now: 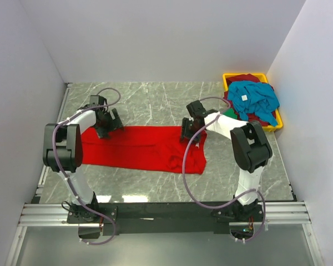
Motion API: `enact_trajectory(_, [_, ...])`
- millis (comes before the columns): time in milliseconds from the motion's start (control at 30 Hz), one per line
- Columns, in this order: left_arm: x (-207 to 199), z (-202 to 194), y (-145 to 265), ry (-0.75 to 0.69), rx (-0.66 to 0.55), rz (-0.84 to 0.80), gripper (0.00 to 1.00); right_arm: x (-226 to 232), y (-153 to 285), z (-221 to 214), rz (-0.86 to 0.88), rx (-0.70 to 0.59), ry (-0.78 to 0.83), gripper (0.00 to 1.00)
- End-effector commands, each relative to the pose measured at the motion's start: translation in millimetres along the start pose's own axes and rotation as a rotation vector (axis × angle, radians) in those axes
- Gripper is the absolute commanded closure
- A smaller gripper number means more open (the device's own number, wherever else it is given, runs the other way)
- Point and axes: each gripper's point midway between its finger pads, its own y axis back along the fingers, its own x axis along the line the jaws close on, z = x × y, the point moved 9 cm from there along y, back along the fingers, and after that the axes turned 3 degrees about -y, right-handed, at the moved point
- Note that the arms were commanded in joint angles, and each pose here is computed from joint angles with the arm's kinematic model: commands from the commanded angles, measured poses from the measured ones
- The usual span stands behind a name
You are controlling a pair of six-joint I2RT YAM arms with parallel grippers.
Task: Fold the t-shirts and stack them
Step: Fold the tshirt
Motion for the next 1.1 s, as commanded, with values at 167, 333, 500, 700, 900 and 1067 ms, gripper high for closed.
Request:
enact_trajectory(167, [-0.3, 21.9, -31.7, -0.028, 0.008, 0.034, 0.11, -1.0, -19.3, 31.8, -0.068, -0.031, -0.016, 0.43])
enact_trajectory(333, [-3.5, 40.4, -44.0, -0.038, 0.009, 0.061, 0.12, -6.9, -23.6, 54.6, -0.089, -0.041, -0.048, 0.43])
enact_trajectory(500, [-19.1, 72.3, -38.7, -0.063, -0.048, 0.044, 0.12, 3.9, -16.5, 83.1, -0.040, -0.068, -0.019, 0.43])
enact_trajectory(700, [-56.5, 81.8, 2.3, -0.143, -0.151, 0.001, 0.12, 21.5, 0.0, 100.2, 0.036, -0.108, 0.039, 0.43])
enact_trajectory(900, [-105.5, 30.8, 39.5, -0.276, -0.164, -0.064, 0.15, 27.3, 36.5, 93.4, 0.112, -0.160, 0.052, 0.43])
enact_trajectory(1067, [-147.8, -34.5, 57.6, -0.380, -0.105, -0.170, 0.20, 9.9, 48.9, 63.5, 0.117, -0.151, 0.024, 0.43])
